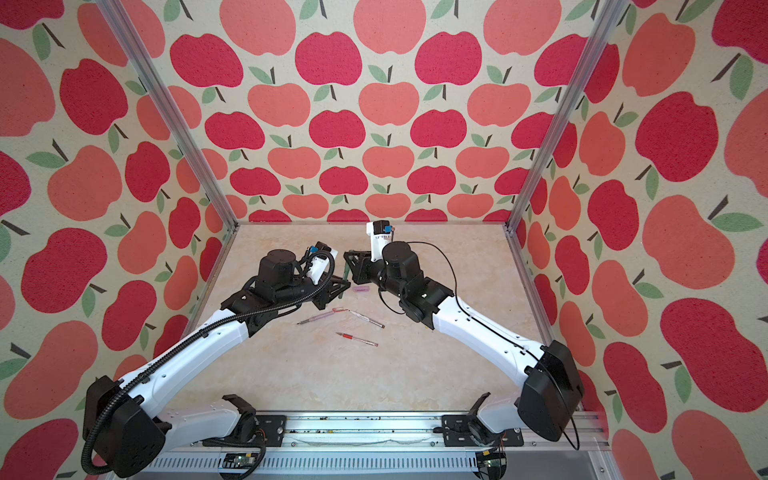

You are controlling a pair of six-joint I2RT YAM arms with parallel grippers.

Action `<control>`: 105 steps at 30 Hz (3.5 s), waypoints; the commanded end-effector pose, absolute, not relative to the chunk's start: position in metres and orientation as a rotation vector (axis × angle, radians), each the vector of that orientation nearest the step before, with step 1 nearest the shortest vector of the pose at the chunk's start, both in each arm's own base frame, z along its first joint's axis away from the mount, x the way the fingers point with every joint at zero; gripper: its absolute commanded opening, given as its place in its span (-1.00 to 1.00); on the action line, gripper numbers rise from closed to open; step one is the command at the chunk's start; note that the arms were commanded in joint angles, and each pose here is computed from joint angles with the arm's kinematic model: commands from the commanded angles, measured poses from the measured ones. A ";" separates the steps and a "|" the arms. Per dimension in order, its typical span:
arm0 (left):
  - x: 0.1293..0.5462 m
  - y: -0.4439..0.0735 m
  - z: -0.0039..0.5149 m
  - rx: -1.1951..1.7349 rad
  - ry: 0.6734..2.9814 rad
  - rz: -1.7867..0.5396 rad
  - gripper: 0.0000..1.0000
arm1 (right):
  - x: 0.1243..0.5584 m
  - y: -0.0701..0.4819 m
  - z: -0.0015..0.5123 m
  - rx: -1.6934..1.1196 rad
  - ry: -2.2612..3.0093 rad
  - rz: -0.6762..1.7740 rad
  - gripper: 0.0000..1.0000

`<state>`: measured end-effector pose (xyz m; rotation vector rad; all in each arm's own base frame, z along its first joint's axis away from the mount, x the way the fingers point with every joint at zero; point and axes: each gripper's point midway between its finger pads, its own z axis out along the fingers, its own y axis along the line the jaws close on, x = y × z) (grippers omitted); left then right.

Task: Insert the pens into the pen caps
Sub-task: 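Press the cap down onto the pen with right gripper while left gripper holds, then open left gripper and release the capped pen to right gripper, then carry the capped green pen away with right gripper while left gripper withdraws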

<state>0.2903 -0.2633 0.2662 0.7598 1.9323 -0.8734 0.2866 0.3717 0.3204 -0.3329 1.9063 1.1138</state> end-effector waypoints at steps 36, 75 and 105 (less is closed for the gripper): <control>0.271 -0.282 0.253 0.674 1.781 -1.001 -1.00 | 0.246 0.353 0.300 -0.576 2.144 1.086 -0.35; 0.259 -0.286 0.251 0.650 1.815 -1.060 -0.24 | 0.262 0.329 0.302 -0.500 2.120 0.944 -0.71; 0.237 -0.259 0.247 0.715 1.879 -0.920 0.77 | 0.365 0.299 0.211 -0.471 2.536 0.796 -0.74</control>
